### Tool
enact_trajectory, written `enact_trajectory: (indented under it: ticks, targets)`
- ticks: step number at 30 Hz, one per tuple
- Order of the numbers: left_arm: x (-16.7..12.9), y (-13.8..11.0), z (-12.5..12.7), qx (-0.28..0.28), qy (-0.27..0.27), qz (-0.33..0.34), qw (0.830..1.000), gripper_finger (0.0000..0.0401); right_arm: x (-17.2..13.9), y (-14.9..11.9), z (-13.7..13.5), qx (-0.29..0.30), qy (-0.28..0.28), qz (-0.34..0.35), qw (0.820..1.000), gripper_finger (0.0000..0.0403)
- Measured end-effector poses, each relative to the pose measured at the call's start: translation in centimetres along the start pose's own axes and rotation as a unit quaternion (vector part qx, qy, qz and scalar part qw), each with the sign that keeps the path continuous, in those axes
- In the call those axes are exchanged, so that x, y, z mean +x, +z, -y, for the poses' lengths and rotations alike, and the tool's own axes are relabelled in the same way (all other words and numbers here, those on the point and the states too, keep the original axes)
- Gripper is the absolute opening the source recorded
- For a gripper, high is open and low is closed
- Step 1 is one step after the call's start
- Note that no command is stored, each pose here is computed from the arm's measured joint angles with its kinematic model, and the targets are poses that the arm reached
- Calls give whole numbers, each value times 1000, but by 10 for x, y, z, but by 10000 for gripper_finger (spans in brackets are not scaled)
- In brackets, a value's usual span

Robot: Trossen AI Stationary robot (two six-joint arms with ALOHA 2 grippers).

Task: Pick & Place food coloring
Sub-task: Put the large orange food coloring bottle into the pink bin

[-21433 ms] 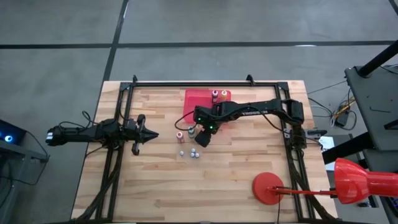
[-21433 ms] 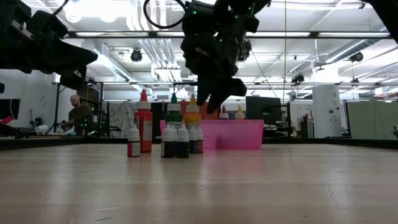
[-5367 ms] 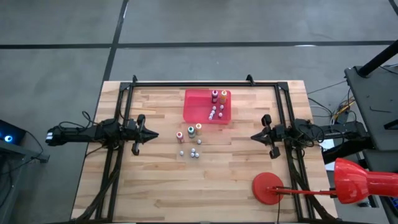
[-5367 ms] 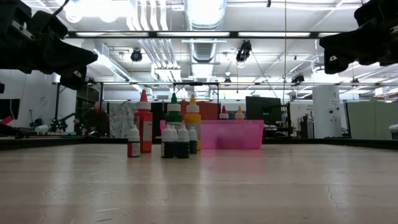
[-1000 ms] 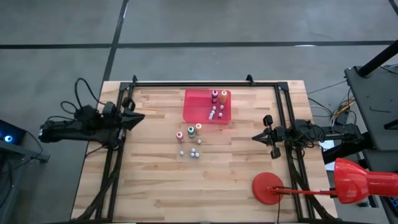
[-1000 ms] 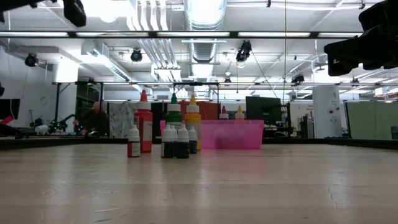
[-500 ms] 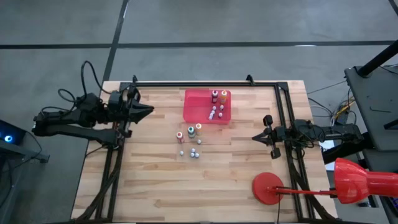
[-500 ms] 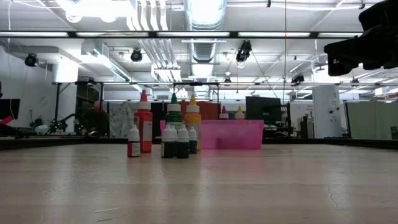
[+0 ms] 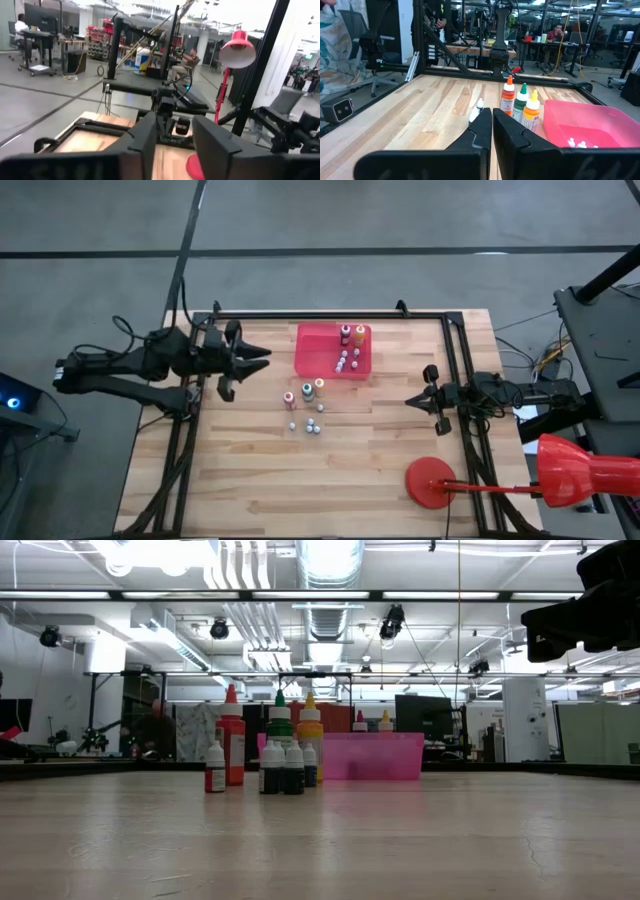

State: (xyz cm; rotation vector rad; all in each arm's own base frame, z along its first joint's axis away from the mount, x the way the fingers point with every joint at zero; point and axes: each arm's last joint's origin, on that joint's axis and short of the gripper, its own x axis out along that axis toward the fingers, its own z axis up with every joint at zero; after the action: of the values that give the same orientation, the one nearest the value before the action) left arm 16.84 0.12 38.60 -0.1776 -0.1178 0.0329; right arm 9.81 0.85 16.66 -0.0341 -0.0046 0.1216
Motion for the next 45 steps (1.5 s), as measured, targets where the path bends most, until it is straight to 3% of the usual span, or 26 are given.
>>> enact_trajectory:
  ticks: [9, 28, 39, 45]
  targets:
    - [7, 4, 1, 13, 11, -30, 999, 167, 0, 0, 0, 0, 0, 0, 1000, 8]
    - [23, 29, -2, 42, 65, -186, 979, 170, 0, 0, 0, 0, 0, 0, 1000, 8]
    - [40, 15, -7, 46, 81, -267, 959, 170, 0, 0, 0, 0, 0, 0, 1000, 8]
    - [47, -3, -11, 48, 88, -333, 938, 170, 0, 0, 0, 0, 0, 0, 1000, 8]
